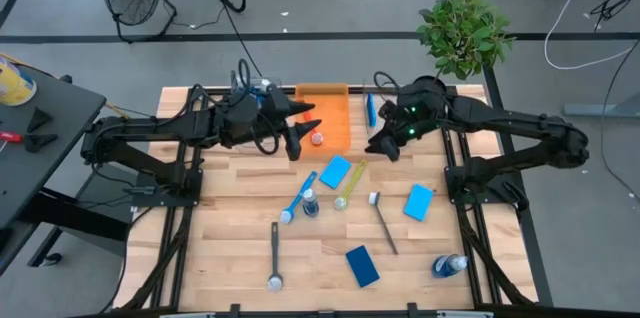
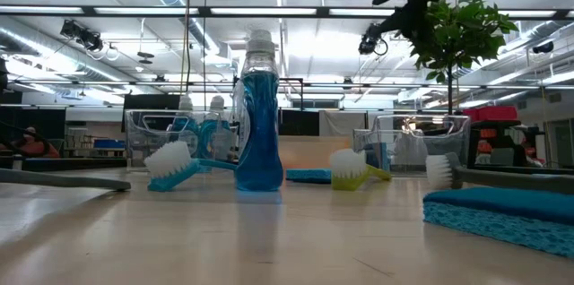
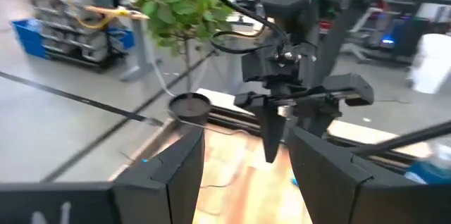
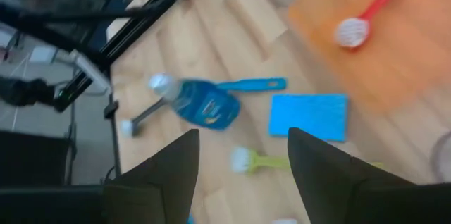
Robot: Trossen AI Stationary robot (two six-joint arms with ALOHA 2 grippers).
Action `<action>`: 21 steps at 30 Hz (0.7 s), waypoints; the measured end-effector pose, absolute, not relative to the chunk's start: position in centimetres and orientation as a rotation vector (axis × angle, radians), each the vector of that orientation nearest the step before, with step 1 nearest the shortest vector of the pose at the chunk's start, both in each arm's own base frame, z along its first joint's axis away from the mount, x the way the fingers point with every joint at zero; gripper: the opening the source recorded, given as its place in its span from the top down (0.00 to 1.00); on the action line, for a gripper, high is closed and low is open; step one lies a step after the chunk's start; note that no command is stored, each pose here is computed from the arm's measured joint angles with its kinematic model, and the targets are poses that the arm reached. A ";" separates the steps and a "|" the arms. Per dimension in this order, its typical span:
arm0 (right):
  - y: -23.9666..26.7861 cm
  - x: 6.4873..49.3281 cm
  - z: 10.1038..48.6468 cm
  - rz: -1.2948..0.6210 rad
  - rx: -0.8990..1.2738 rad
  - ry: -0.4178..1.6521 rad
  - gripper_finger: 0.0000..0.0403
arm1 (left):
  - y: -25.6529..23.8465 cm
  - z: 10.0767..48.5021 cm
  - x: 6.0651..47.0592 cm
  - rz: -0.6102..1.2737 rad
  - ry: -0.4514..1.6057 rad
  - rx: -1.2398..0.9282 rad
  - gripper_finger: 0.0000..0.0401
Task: Pick & Place Kitchen Sink Supplies
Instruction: Put the dish soap into the left transparent bin
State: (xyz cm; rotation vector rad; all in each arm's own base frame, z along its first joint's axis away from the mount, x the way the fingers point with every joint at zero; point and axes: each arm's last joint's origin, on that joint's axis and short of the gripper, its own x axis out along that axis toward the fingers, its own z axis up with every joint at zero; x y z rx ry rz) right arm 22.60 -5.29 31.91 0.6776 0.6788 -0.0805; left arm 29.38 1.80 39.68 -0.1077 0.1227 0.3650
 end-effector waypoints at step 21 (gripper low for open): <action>0.3 23.6 32.3 0.074 0.505 0.681 0.46 | -1.1 37.2 28.8 0.050 0.414 -0.193 0.48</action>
